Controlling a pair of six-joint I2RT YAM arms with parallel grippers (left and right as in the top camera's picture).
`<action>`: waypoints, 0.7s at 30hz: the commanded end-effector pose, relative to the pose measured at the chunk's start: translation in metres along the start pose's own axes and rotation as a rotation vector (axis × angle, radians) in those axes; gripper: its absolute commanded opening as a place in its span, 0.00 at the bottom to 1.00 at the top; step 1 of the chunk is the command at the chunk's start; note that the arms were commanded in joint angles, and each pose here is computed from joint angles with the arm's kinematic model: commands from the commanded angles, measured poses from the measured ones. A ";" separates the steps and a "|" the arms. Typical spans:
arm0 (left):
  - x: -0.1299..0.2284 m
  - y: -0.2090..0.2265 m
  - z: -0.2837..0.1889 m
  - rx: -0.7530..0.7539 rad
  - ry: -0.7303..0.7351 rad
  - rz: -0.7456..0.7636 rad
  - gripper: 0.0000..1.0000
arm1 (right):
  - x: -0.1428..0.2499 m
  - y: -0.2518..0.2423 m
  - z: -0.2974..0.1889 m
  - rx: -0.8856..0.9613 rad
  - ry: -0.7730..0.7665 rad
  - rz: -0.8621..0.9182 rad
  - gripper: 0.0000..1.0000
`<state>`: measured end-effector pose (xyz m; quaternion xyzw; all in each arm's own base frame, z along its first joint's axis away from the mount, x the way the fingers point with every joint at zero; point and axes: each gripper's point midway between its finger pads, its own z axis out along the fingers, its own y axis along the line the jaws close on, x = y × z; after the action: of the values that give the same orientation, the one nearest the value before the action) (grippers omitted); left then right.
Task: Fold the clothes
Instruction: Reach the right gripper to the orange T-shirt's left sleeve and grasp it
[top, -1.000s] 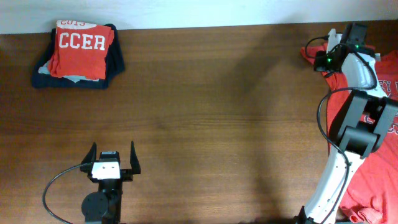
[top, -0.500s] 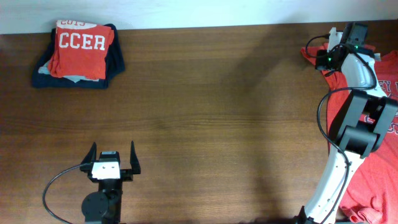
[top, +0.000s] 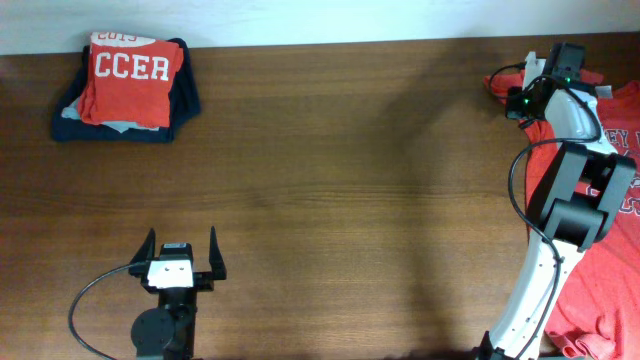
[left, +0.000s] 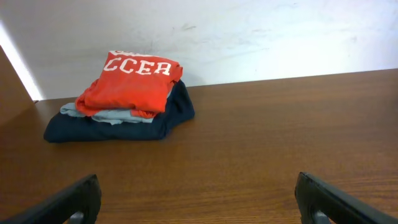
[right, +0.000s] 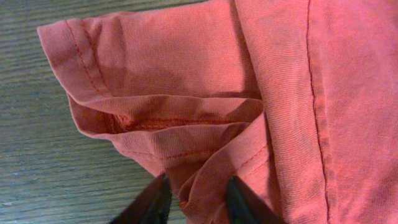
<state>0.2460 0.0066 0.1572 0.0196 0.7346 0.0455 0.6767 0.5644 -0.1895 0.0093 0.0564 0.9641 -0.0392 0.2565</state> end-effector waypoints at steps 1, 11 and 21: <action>0.000 -0.002 0.000 0.007 -0.003 0.017 0.99 | 0.006 -0.001 0.006 0.015 0.015 0.001 0.26; 0.000 -0.002 0.000 0.007 -0.003 0.017 0.99 | -0.009 0.001 -0.015 0.017 -0.012 0.003 0.06; 0.000 -0.002 0.000 0.007 -0.003 0.017 0.99 | -0.014 0.035 -0.040 -0.015 0.011 -0.046 0.07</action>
<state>0.2460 0.0066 0.1572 0.0196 0.7346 0.0455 0.6767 0.5539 -0.1686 0.0150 0.0441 0.9722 -0.0323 0.2275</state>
